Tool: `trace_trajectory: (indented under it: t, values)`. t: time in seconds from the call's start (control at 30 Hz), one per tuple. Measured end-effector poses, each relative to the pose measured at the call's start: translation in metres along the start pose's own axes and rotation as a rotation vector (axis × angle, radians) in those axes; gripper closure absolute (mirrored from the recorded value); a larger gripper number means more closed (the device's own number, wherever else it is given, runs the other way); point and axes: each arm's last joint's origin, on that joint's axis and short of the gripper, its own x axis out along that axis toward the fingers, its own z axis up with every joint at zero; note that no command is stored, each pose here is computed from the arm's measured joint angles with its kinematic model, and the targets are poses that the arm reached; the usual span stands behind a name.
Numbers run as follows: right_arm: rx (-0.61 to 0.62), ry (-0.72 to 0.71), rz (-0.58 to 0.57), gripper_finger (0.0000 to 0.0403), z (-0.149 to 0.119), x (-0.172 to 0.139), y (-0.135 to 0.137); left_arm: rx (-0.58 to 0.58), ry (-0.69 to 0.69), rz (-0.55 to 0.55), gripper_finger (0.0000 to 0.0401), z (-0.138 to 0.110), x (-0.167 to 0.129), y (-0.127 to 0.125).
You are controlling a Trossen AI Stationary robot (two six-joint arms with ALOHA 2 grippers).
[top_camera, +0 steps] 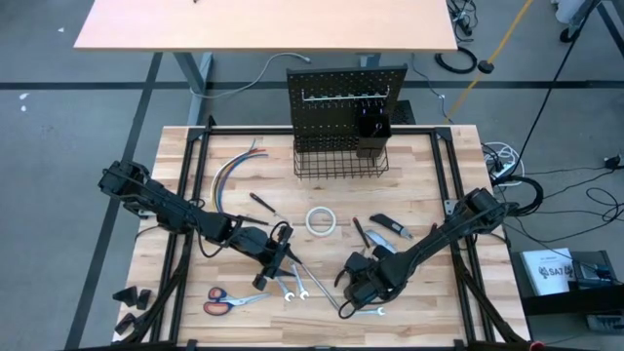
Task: Hang tools onto peg board
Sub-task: Put the wrench into the black bin on the peg board
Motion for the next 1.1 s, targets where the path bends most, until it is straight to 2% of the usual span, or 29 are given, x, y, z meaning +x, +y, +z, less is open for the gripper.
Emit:
trace_trajectory:
  t: [0.27, 0.33, 0.47, 0.53, 0.87, 1.03, 1.1]
  values:
    - [-0.006, 0.016, -0.038, 0.0298, -0.007, 0.026, 0.006, 0.0, 0.001, 0.0, 0.0224, 0.0, 0.0, 0.0]
    - [0.0, 0.023, -0.054, 0.0315, -0.008, 0.03, 0.006, 0.0, 0.003, 0.0, 0.0224, 0.0, 0.0, 0.0]
    - [0.013, 0.032, -0.061, 0.0375, -0.008, 0.031, 0.005, 0.0, 0.002, 0.0, 0.0224, 0.0, 0.0, 0.0]
    - [0.012, 0.032, -0.057, 0.0377, -0.008, 0.029, 0.005, 0.0, 0.003, 0.0, 0.0224, 0.0, 0.0, 0.0]
    - [0.018, 0.028, -0.033, 0.0377, -0.001, -0.001, 0.001, -0.001, 0.006, -0.001, 0.0224, -0.001, 0.0, 0.0]
    - [0.017, -0.025, 0.012, 0.0377, 0.005, -0.03, -0.003, -0.001, 0.007, -0.001, 0.0224, -0.001, 0.0, 0.0]
    - [0.017, -0.092, 0.028, 0.0377, 0.009, -0.043, -0.006, -0.001, 0.007, -0.001, 0.0224, -0.001, 0.0, 0.0]
